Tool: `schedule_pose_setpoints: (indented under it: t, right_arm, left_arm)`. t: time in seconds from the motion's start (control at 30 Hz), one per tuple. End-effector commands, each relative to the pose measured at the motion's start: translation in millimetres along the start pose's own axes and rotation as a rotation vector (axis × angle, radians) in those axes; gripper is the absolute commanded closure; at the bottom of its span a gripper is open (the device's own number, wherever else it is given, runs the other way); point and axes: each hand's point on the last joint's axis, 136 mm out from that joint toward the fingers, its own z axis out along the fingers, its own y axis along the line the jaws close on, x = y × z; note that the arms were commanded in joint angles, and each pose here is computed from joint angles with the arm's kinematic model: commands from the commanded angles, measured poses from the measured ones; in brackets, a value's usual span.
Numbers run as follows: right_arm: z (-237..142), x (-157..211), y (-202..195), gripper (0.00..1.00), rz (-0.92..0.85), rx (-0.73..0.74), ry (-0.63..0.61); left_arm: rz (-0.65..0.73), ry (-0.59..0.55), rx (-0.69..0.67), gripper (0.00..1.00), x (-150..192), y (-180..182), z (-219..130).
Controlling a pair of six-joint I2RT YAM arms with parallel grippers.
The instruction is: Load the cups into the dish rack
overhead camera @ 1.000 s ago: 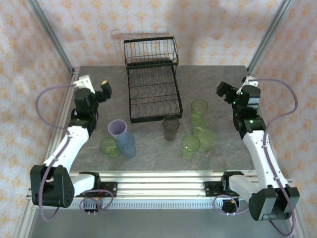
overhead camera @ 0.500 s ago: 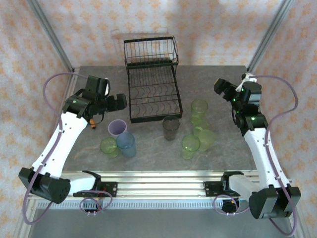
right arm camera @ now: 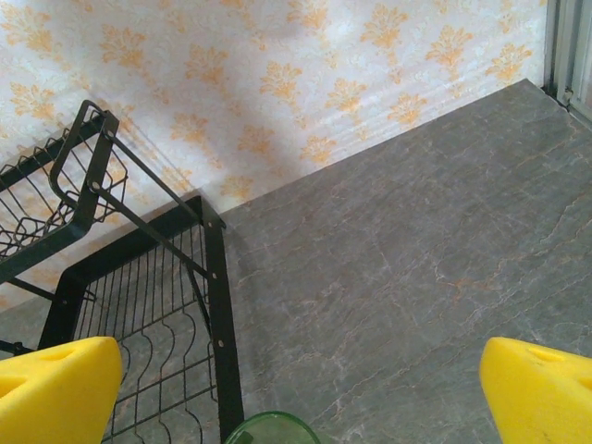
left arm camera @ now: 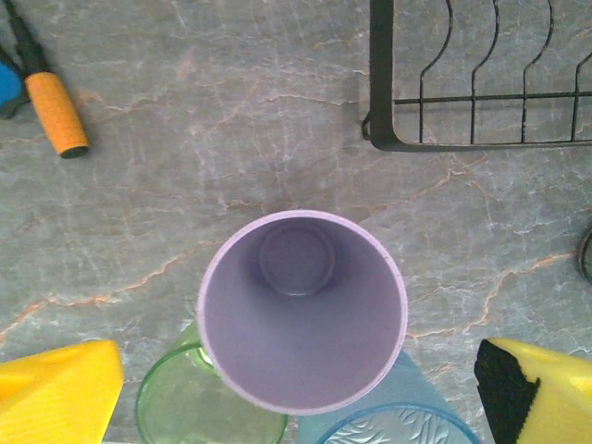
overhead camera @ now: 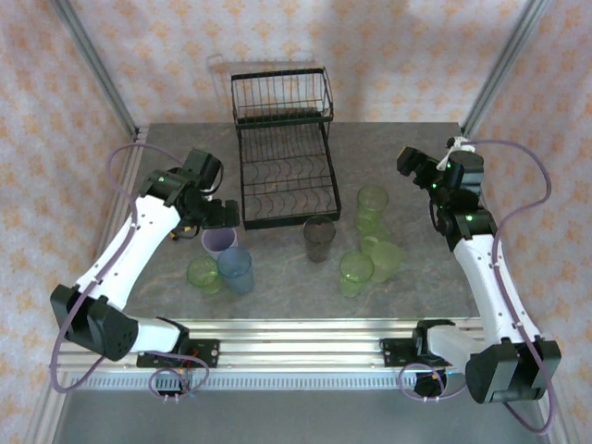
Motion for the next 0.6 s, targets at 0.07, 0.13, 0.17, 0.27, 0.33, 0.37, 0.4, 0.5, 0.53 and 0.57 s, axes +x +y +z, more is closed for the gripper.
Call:
schedule_pose_setpoints:
  t: [0.07, 0.13, 0.17, 0.27, 0.33, 0.37, 0.4, 0.5, 0.53, 0.57]
  right_arm:
    - [-2, -3, -2, 0.01, -0.001, 0.016, -0.023]
    - [0, -3, -2, 0.01, -0.001, 0.017, -0.021]
    - [0, -2, -3, 0.01, 0.000, 0.021, -0.020]
    - [1, -2, -3, 0.01, 0.000, 0.023, -0.021]
    - [1, -1, -4, 0.01, 0.003, 0.025, -0.019]
    - [1, -2, -4, 0.01, 0.004, 0.024, -0.020]
    - [1, -1, -4, 0.01, 0.005, 0.024, -0.020]
    - [1, -1, -5, 0.01, 0.004, 0.029, -0.021]
    - [0, -1, -5, 0.01, 0.006, 0.029, -0.022]
    - [0, -1, -5, 0.01, 0.006, 0.030, -0.022]
  left_arm:
    - [0.010, 0.063, 0.020, 0.01, 7, -8, 20]
    - [0.010, 0.083, -0.001, 0.01, 10, -5, 27]
    - [0.011, 0.095, -0.006, 0.01, 12, -5, 30]
    - [0.016, 0.112, -0.023, 0.01, 15, -2, 36]
    - [0.020, 0.122, -0.041, 0.01, 18, 0, 40]
    - [0.021, 0.128, -0.046, 0.01, 18, 1, 42]
    - [0.023, 0.134, -0.047, 0.01, 19, 1, 43]
    - [0.028, 0.147, -0.050, 0.01, 22, 1, 49]
    - [0.029, 0.153, -0.049, 0.01, 23, 1, 51]
    - [0.030, 0.156, -0.047, 0.01, 23, 1, 53]
